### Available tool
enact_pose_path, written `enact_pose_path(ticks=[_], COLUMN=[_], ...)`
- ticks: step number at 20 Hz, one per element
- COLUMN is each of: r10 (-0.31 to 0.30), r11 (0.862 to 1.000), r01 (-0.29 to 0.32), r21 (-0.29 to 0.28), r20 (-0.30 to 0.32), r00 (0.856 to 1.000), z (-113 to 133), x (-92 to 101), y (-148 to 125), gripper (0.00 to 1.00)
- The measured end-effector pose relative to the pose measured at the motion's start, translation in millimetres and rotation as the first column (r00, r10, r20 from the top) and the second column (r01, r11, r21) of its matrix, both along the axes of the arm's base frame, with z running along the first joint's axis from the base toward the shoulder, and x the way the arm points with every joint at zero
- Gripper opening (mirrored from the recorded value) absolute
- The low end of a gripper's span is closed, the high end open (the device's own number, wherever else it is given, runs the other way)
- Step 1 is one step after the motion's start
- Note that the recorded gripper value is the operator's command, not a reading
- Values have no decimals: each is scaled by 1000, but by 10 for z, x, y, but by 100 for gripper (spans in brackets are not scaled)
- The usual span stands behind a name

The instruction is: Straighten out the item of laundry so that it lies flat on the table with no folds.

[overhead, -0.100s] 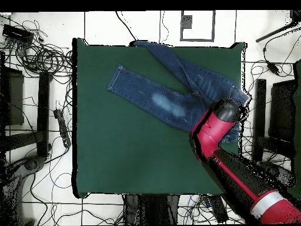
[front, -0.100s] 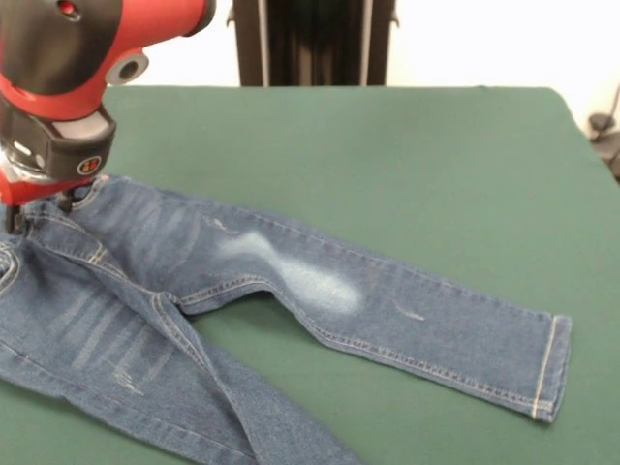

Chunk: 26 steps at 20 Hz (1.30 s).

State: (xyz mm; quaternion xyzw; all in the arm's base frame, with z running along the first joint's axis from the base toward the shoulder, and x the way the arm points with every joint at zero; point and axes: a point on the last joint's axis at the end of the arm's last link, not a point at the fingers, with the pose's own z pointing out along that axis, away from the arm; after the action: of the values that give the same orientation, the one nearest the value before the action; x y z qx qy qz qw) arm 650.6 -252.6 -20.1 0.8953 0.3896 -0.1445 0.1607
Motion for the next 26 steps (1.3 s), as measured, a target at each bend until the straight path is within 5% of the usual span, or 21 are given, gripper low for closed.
enact_pose_path(ticks=[8, 17, 26], r10=[-78, -194, -199], r11=[996, 975, 972], r01=[78, 197, 198], r21=[30, 99, 127], r20=[-13, -41, -10], r00=[997, 980, 980], z=[23, 199, 463], x=[49, 291, 675], y=[39, 323, 620], gripper=[100, 100, 100])
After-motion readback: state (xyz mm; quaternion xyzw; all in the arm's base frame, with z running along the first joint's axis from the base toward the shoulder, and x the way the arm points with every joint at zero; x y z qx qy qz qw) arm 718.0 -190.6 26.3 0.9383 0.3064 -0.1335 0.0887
